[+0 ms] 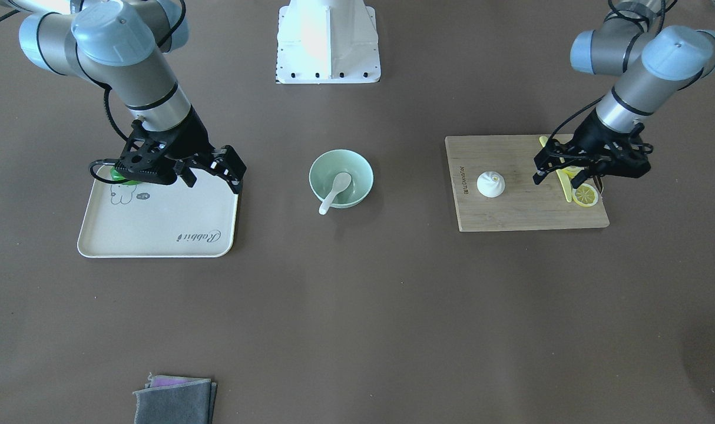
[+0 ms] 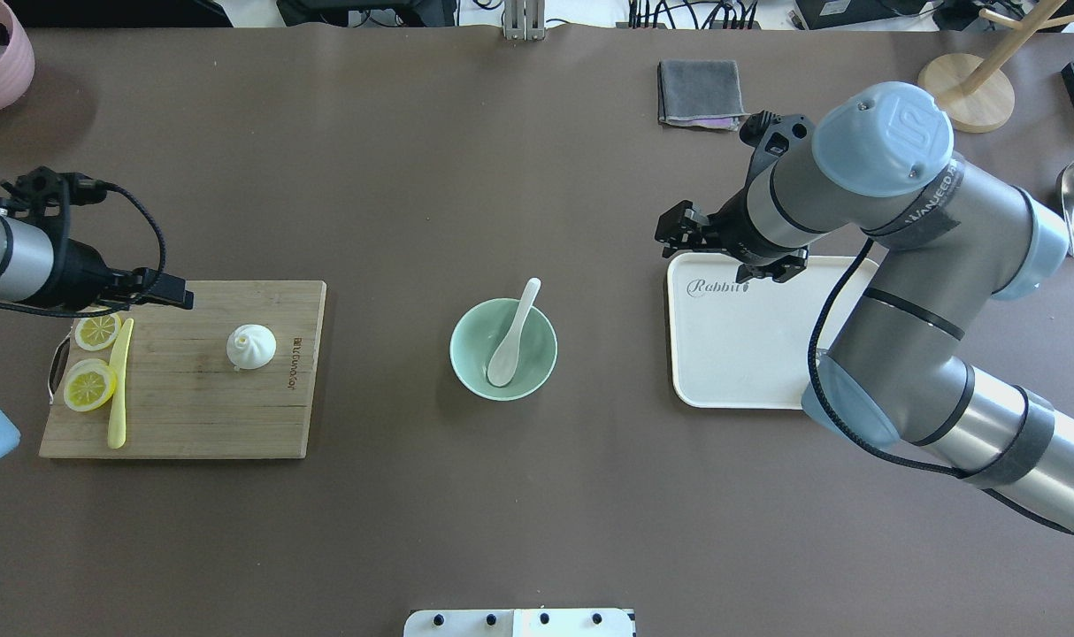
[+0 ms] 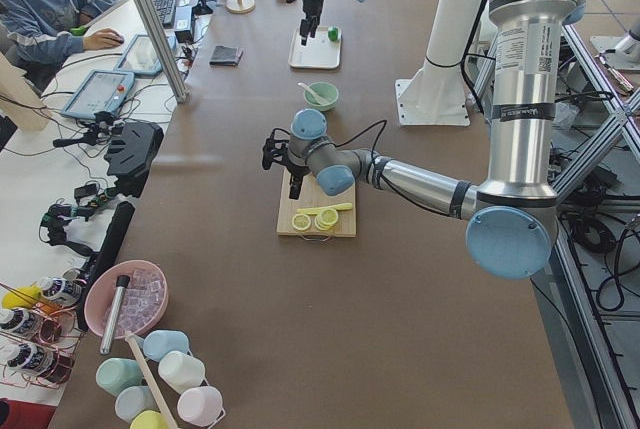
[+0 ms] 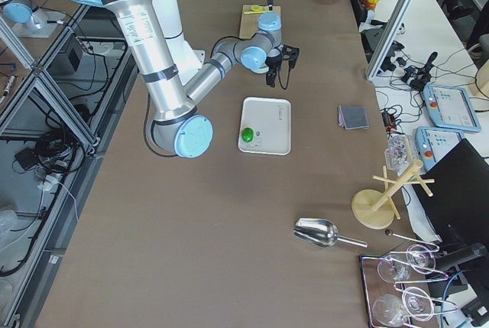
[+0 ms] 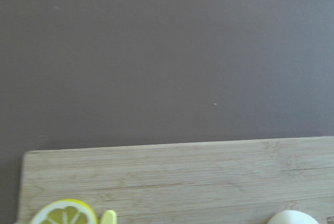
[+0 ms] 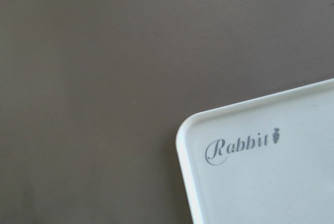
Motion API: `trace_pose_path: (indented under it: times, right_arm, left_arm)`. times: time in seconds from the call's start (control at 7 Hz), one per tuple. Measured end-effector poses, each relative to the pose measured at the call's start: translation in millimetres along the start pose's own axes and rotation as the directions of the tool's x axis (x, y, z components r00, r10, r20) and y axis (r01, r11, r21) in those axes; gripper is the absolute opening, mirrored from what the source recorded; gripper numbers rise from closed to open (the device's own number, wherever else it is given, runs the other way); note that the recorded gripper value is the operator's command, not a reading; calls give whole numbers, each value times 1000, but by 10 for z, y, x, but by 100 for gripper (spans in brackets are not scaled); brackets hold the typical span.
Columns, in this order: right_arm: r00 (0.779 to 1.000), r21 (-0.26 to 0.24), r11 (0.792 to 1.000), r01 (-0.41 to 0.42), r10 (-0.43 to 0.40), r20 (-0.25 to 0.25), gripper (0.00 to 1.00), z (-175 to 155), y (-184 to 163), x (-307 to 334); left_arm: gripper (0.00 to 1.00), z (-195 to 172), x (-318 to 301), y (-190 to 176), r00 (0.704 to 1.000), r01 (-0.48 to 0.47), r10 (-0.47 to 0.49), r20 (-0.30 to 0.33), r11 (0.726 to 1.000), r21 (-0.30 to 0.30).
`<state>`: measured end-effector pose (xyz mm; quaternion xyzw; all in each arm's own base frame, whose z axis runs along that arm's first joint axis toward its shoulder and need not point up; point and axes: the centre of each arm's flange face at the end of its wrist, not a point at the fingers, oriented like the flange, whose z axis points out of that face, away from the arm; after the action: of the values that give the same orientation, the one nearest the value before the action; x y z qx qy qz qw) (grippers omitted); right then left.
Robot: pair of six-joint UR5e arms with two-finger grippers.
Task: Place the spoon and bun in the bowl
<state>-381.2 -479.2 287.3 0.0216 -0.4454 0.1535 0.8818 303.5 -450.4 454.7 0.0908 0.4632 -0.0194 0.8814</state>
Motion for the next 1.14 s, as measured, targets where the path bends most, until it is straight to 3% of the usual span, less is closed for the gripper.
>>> trace_pose_path:
  times: [0.14, 0.43, 0.57, 0.71, 1.14]
  right_arm:
    - [1000, 4, 1000, 23, -23, -17, 100, 12, -87, 157]
    - [999, 9, 999, 32, -31, -34, 100, 37, -150, 297]
    - [999, 9, 999, 31, -30, -40, 100, 55, -154, 341]
    - [998, 8, 1000, 29, -28, -48, 100, 80, -158, 391]
    - [998, 12, 1000, 26, -25, -58, 100, 103, -191, 461]
  left_arm:
    - [84, 149, 321, 46, 1000, -6, 6, 8, 1000, -11]
    - [62, 331, 575, 156, 999, -22, 23, 27, 1000, -23]
    - [38, 391, 620, 208, 999, -23, 24, 35, 999, -23]
    - [0, 454, 679, 278, 999, -15, 16, 40, 1000, -23]
    - [0, 418, 995, 309, 1000, -14, 14, 4, 1000, -4]
